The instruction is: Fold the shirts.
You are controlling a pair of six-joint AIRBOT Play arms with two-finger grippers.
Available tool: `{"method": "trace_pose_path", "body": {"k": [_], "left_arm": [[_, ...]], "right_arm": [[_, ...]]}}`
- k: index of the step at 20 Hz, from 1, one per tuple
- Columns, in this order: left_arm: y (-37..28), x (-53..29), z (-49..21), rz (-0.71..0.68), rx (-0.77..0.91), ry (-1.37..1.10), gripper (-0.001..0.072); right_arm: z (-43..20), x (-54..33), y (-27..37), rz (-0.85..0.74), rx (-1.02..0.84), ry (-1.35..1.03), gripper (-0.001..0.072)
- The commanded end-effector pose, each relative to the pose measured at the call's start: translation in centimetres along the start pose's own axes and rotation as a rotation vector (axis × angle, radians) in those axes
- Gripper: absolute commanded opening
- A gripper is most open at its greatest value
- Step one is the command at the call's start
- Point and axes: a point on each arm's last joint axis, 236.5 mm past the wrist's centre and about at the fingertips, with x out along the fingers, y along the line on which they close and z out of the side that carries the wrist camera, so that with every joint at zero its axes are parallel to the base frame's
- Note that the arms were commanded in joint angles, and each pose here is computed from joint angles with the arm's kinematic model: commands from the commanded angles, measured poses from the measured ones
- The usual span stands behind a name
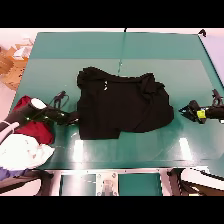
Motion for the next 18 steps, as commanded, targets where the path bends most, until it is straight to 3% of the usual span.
{"method": "trace_pose_path", "body": {"k": [1,7,8,10,14,18], "left_arm": [[0.1,-1.3,1.0,-0.001,0.024,0.0,0.0022],[0.7,-1.3,0.7,0.028,0.044,0.011,0.0022],[0.8,-1.3,0.7,0.032,0.047,0.011,0.0022],[0.9,-1.4,1.2,0.039,0.052,-0.004,0.0022],[-3.7,-5.9,5.6,0.0,0.161,-0.094,0.002],[-14.4,-19.5,10.6,-0.041,0.386,-0.382,0.0021]], "right_arm": [[-1.8,2.7,-0.7,-0.004,0.027,0.068,0.0304],[-0.7,6.3,0.0,0.036,0.052,0.052,0.0281],[-0.2,6.2,0.2,0.038,0.046,0.041,0.0249],[0.3,5.6,1.0,0.054,0.028,0.045,0.0013],[1.6,1.2,6.7,0.176,-0.082,0.075,0.0014],[4.7,-12.4,20.1,0.433,-0.304,-0.219,0.0015]]}}
